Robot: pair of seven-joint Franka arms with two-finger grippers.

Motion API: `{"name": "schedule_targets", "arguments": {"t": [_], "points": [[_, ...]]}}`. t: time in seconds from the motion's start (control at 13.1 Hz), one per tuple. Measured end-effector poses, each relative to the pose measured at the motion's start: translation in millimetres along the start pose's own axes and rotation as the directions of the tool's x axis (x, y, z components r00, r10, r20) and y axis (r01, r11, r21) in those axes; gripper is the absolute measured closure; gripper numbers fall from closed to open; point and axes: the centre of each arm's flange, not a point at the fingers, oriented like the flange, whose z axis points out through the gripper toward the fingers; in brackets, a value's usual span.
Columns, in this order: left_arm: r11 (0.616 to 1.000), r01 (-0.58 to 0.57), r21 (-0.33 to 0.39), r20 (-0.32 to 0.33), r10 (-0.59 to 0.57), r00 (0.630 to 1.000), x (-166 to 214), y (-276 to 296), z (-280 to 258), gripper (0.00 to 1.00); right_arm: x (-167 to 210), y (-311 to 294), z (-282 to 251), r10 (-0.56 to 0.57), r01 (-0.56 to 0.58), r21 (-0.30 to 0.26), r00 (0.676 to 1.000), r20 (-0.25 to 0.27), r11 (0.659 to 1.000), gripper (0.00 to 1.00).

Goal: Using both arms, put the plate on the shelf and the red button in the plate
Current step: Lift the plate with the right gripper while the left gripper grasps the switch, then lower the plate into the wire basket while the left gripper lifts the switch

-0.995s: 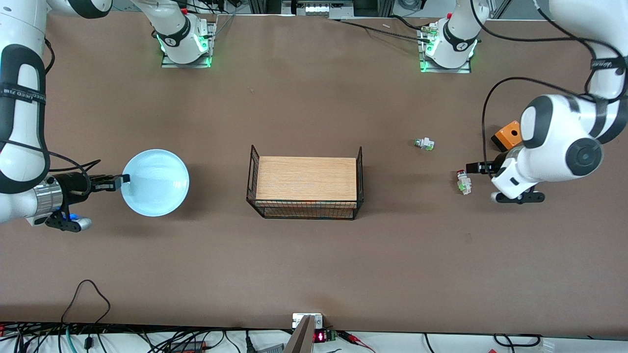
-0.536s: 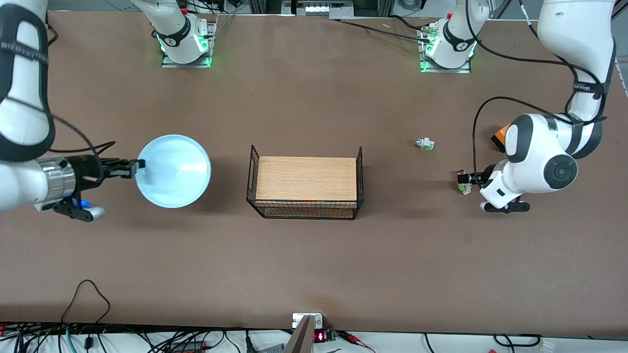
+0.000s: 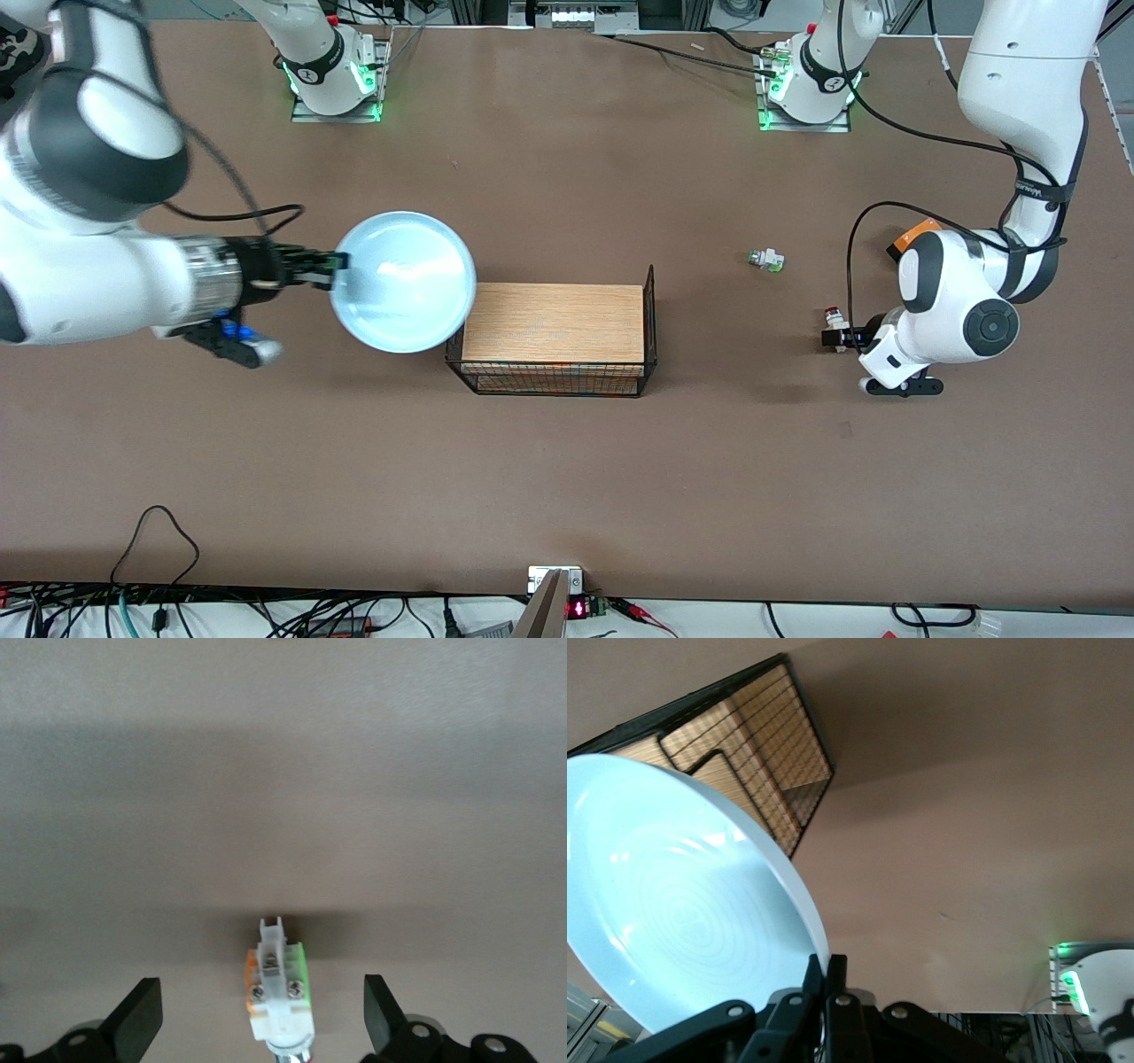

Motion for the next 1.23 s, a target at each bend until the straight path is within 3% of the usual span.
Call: {"name": "schedule_targets", "arguments": {"t": [0.23, 0.46, 0.84, 1.23], "points": [[1.0, 0.002, -0.001, -0.002, -0.002, 1.0, 0, -4, 11, 0.0, -18, -49, 28, -0.007, 0.007, 0.006, 0.999, -0.039, 1.0, 0.97], [1.0, 0.001, -0.001, -0.002, -0.001, 1.0, -8, -3, 29, 0.0, -12, -65, 60, -0.005, 0.006, 0.013, 0.998, -0.056, 1.0, 0.97], [1.0, -0.004, -0.003, 0.004, 0.004, 1.0, -11, 2, 33, 0.03, -12, -91, 107, -0.039, 0.037, -0.023, 0.991, -0.128, 0.999, 0.97], [1.0, -0.009, -0.002, 0.005, 0.009, 1.0, -11, 6, 33, 0.59, -15, -103, 126, -0.056, 0.053, -0.024, 0.987, -0.151, 0.998, 0.97]]}}
